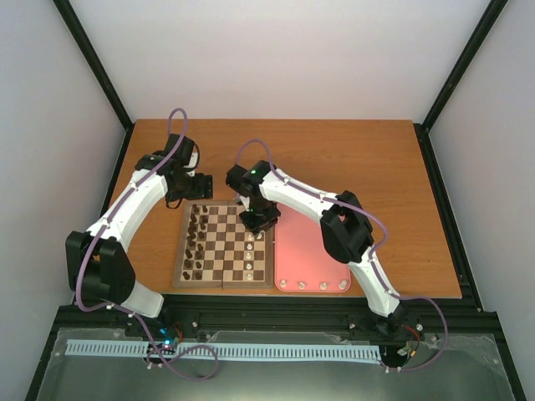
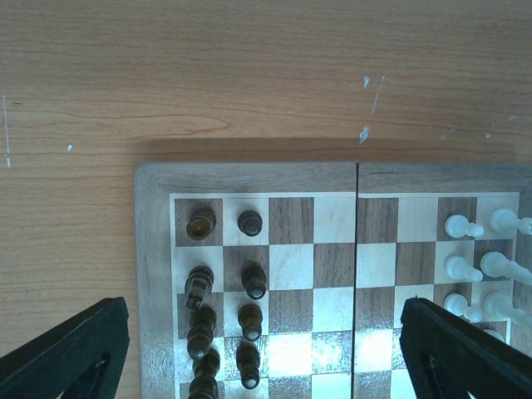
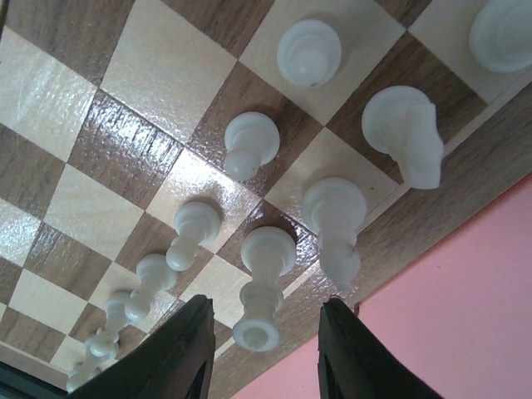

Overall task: Set up the chess pieces on the board
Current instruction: Place the chess piece on the chessboard, then pick up the chess piece from the storage box, then place the chess piece in the storage box, then adjust the chess piece on the chessboard.

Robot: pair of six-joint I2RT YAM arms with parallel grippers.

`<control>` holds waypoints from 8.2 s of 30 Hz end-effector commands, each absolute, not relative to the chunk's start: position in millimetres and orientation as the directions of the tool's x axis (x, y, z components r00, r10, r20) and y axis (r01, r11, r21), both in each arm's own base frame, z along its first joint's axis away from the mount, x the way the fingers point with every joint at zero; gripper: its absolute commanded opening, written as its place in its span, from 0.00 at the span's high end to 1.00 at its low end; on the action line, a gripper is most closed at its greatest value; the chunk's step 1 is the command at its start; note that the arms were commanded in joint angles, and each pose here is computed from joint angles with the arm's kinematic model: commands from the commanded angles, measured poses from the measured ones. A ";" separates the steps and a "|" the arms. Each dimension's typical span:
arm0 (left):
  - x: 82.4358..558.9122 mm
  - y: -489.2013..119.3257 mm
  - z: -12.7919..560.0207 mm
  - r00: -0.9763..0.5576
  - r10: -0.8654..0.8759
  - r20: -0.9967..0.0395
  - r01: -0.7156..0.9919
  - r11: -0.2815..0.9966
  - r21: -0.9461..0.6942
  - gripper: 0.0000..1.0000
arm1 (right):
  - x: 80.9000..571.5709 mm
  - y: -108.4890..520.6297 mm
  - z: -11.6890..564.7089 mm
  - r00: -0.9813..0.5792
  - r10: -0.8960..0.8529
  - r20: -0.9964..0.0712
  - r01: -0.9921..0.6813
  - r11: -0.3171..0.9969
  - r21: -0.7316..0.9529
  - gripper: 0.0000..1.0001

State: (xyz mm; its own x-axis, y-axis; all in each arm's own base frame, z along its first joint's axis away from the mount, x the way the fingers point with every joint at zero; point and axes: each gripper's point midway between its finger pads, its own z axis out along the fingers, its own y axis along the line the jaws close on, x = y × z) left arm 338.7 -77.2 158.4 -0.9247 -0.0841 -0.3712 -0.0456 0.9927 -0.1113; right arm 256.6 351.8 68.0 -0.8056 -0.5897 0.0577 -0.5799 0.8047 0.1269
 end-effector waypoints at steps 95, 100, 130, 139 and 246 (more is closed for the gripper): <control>352.8 -81.9 163.0 -0.919 -0.086 -0.385 -0.037 0.990 -0.134 0.00 | 117.5 104.2 32.6 -0.983 0.053 0.175 0.048 0.998 -0.035 0.69; 352.1 -80.8 164.0 -0.917 -0.087 -0.390 -0.038 0.991 -0.131 0.00 | 119.9 104.2 32.4 -0.984 0.054 0.170 0.049 0.998 -0.035 0.74; 350.8 -74.0 168.0 -0.901 -0.054 -0.431 -0.016 0.996 -0.091 0.00 | 231.1 198.0 96.4 -0.959 -0.262 -0.106 -0.271 0.960 0.077 0.97; 351.3 -74.4 167.7 -0.914 -0.058 -0.402 -0.024 0.996 -0.088 0.00 | 239.2 284.9 118.3 -0.913 -0.395 -0.099 -0.406 0.901 0.150 0.97; 336.1 -72.9 186.1 -0.885 -0.039 -0.464 0.009 0.995 -0.101 0.00 | 301.4 281.3 108.4 -0.877 -0.405 -0.258 -0.426 0.904 0.030 0.45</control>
State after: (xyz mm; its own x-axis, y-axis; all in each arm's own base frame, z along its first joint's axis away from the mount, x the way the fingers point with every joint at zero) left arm 336.6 -75.5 183.7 -0.8929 -0.0578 -0.4465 -0.0088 0.9938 -0.1112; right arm 290.6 260.4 87.3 -0.9155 -0.3798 -0.1329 -0.3880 0.9207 0.0418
